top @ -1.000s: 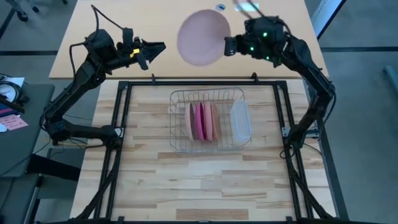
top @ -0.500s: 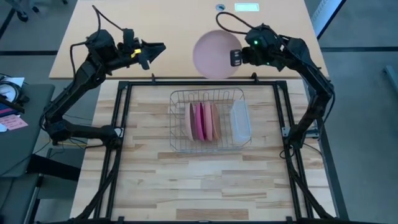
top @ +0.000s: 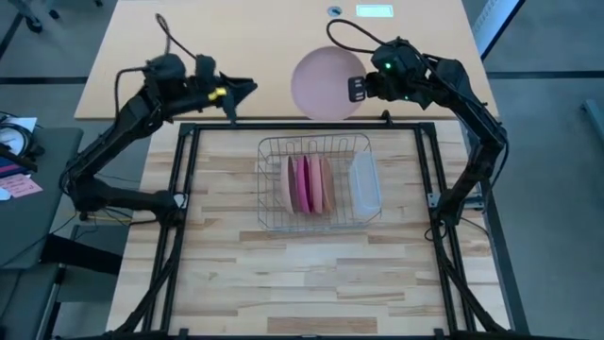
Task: Sort dishes
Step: Put the beige plate in the dish rack
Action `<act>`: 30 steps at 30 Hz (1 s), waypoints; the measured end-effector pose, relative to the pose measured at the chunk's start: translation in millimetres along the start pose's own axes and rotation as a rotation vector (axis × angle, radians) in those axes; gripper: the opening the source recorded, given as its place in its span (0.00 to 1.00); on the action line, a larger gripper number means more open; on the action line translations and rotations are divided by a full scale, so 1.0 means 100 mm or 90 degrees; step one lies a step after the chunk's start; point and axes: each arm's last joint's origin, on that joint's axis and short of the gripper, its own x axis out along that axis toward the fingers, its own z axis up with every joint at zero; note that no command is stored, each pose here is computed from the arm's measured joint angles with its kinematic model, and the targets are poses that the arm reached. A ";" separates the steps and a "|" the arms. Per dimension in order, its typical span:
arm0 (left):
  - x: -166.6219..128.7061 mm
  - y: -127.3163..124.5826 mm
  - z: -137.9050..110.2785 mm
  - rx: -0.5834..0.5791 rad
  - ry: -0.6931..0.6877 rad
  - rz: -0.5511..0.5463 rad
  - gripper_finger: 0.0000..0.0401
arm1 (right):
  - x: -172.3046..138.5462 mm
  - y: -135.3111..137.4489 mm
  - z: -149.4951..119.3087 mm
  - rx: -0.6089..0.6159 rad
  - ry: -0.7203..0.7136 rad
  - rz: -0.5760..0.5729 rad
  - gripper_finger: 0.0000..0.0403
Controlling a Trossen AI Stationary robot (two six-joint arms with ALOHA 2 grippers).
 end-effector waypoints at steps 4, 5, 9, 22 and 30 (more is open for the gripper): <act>0.11 -0.06 -0.09 0.017 0.006 0.072 0.33 | 0.01 0.02 0.00 -0.009 0.001 0.002 0.01; 0.13 -0.08 -0.10 0.027 0.005 0.069 0.33 | 0.01 0.02 -0.01 -0.014 -0.001 0.005 0.01; 0.27 -0.15 -0.09 0.054 -0.003 0.051 0.39 | 0.00 0.03 0.00 -0.017 -0.005 0.009 0.01; 0.74 -0.19 -0.19 0.075 0.048 0.036 0.70 | -0.03 0.10 -0.03 -0.075 -0.009 0.027 0.01; 0.91 -0.25 -0.31 0.064 0.070 0.037 0.66 | -0.05 0.13 -0.05 -0.113 -0.008 0.034 0.01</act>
